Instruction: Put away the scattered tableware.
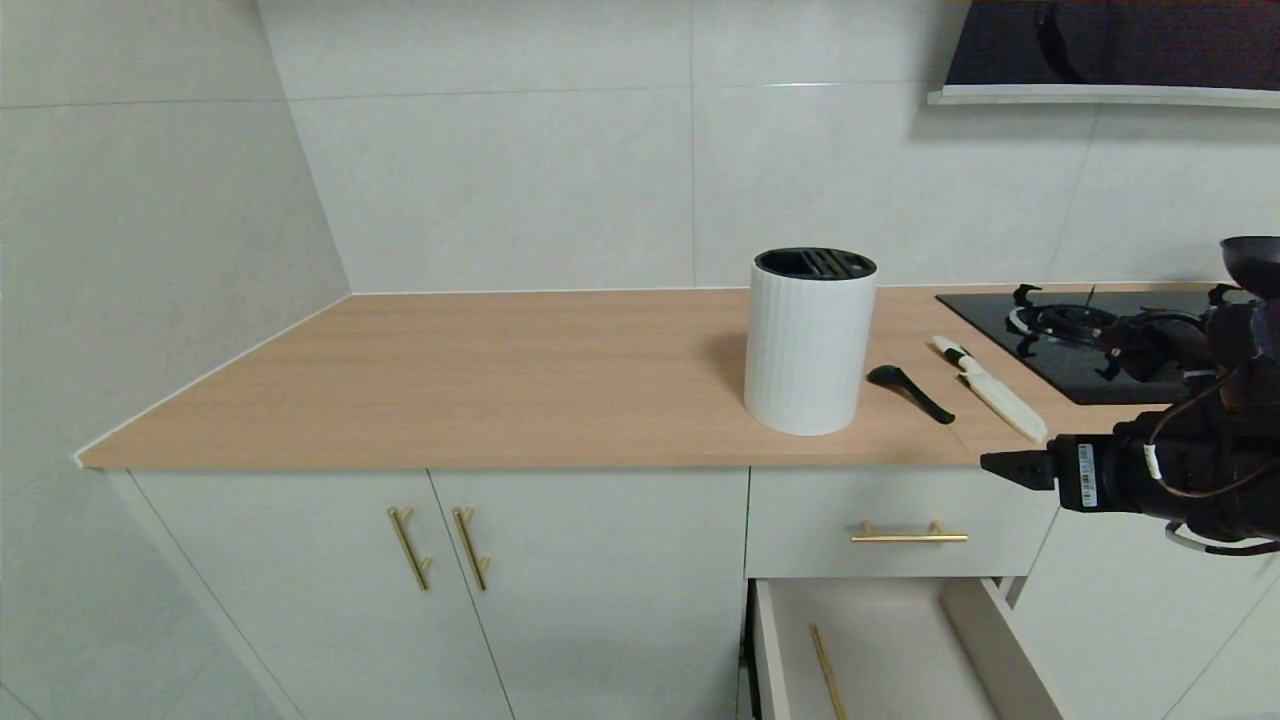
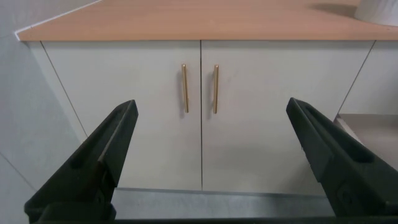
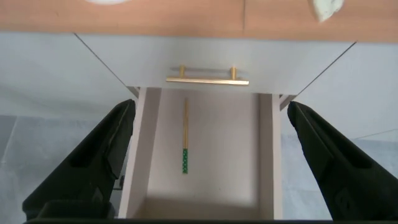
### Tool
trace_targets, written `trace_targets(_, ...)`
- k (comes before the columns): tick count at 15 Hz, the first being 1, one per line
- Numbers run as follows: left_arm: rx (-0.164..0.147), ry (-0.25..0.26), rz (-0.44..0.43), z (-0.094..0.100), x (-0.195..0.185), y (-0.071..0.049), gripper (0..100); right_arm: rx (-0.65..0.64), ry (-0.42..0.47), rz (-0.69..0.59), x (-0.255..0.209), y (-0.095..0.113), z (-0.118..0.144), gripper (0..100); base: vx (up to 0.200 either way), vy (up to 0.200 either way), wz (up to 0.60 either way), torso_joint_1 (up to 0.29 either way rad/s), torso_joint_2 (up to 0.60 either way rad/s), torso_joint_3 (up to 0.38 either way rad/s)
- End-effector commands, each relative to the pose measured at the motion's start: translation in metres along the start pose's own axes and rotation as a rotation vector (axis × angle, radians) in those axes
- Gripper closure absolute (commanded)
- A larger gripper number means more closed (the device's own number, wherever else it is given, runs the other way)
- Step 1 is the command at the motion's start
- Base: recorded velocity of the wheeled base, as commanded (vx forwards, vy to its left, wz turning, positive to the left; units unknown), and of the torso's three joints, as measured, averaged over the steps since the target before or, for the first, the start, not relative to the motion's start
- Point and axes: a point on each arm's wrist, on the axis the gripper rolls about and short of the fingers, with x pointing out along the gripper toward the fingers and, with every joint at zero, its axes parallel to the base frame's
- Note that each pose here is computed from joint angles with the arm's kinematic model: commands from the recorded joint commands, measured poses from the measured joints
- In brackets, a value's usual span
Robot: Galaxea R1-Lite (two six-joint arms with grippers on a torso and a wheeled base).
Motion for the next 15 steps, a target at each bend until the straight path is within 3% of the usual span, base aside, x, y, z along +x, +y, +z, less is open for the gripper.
trace_targets(1, 0.000, 0.000, 0.000, 0.000, 0.000, 0.000, 0, 0.000, -0.004, 0.000, 0.000, 0.000, 0.001, 0, 0.000, 0.000, 0.00, 0.056, -0.11, -0.051)
trace_targets(8, 0.000, 0.000, 0.000, 0.000, 0.000, 0.000, 0, 0.030, -0.173, 0.005, 0.003, -0.005, 0.022, 0, 0.000, 0.000, 0.00, 0.004, -0.01, -0.005)
trace_targets(11, 0.000, 0.000, 0.000, 0.000, 0.000, 0.000, 0, 0.007, -0.204, -0.012, 0.037, -0.006, 0.047, 0, 0.000, 0.000, 0.00, 0.000, 0.00, 0.000)
trace_targets(15, 0.000, 0.000, 0.000, 0.000, 0.000, 0.000, 0, -0.069, -0.221, 0.068, 0.085, -0.011, 0.070, 0, 0.000, 0.000, 0.00, 0.000, 0.00, 0.000)
